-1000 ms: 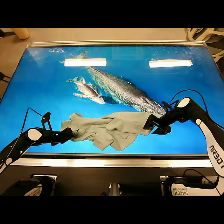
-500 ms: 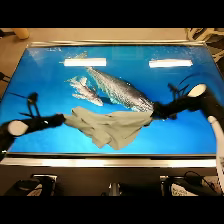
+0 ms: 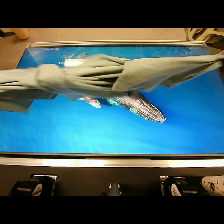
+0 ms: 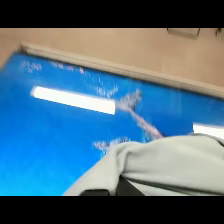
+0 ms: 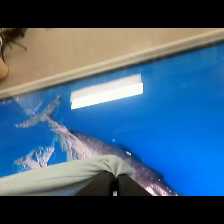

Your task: Fold the shirts.

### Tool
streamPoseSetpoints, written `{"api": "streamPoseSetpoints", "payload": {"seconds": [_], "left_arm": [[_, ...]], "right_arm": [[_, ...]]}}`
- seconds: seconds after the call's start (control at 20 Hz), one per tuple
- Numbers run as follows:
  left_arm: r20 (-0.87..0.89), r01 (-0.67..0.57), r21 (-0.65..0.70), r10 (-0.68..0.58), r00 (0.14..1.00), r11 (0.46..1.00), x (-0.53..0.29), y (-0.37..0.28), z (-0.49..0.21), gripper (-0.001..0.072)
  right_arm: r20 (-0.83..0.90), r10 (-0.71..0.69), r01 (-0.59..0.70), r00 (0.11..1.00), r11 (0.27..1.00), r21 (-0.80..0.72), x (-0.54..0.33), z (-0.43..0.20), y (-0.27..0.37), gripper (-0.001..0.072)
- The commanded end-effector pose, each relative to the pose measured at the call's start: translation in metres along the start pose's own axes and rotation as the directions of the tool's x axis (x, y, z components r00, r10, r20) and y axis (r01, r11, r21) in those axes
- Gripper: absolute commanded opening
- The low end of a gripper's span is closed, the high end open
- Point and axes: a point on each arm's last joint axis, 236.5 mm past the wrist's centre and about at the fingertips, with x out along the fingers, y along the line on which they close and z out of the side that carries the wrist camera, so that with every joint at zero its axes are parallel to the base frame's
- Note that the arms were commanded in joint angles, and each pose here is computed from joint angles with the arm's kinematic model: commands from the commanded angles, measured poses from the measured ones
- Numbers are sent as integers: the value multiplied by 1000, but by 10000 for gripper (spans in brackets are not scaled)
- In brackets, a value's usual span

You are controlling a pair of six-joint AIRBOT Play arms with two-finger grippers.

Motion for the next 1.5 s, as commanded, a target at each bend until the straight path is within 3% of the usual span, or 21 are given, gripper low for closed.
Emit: {"api": "streamPoseSetpoints", "payload": {"seconds": [0.0, 0.15, 0.3, 0.4, 0.55, 0.65, 0.7, 0.75, 0.8, 0.95, 1.05, 1.1, 1.25, 1.45], "left_arm": [[82, -35, -24, 37, 996, 999, -26, 12, 21, 23], [-49, -20, -28, 19, 999, 999, 2, 7, -23, 24], [-293, 41, -62, -58, 954, 997, 46, -7, -127, 24], [-417, 82, -144, -135, 899, 986, 68, -21, -202, 25], [-490, 115, -306, -259, 833, 945, 83, -45, -286, 26], [-507, 117, -323, -277, 816, 939, 87, -50, -308, 26], [-513, 124, -309, -276, 813, 943, 89, -50, -310, 26], [-512, 148, -277, -276, 813, 949, 90, -51, -307, 26], [-505, 183, -230, -278, 817, 956, 90, -52, -302, 26], [-503, 228, -153, -275, 819, 961, 90, -52, -298, 26], [-525, 225, -140, -265, 809, 964, 88, -50, -303, 26], [-527, 225, -140, -265, 808, 964, 87, -50, -304, 26], [-526, 225, -141, -266, 808, 964, 87, -50, -303, 26], [-550, 230, -137, -268, 791, 963, 81, -52, -301, 25]], "right_arm": [[74, -59, 57, 996, 998, 23, -40, 9, -6, 20], [-165, -200, 204, 966, 979, 5, -13, -38, -46, 20], [-536, -274, 308, 798, 951, -29, 38, -124, -88, 21], [-686, -245, 297, 685, 954, -45, 86, -183, -109, 22], [-752, -195, 322, 629, 946, 25, 175, -261, -143, 22], [-774, -125, 355, 621, 925, 135, 223, -299, -150, 29], [-791, -67, 364, 609, 909, 204, 237, -314, -144, 170], [-804, -1, 343, 595, 905, 253, 244, -322, -133, 464], [-818, 69, 275, 571, 923, 270, 243, -325, -118, 707], [-904, 164, 180, 395, 951, 251, 192, -336, -89, 658], [-950, 175, 136, 257, 967, 215, 148, -368, -71, 647], [-959, 167, 133, 230, 971, 201, 134, -391, -66, 646], [-948, 211, 165, 237, 953, 253, 123, -460, -39, 612], [-927, 207, 186, 312, 944, 274, 146, -494, -19, 609]]}}
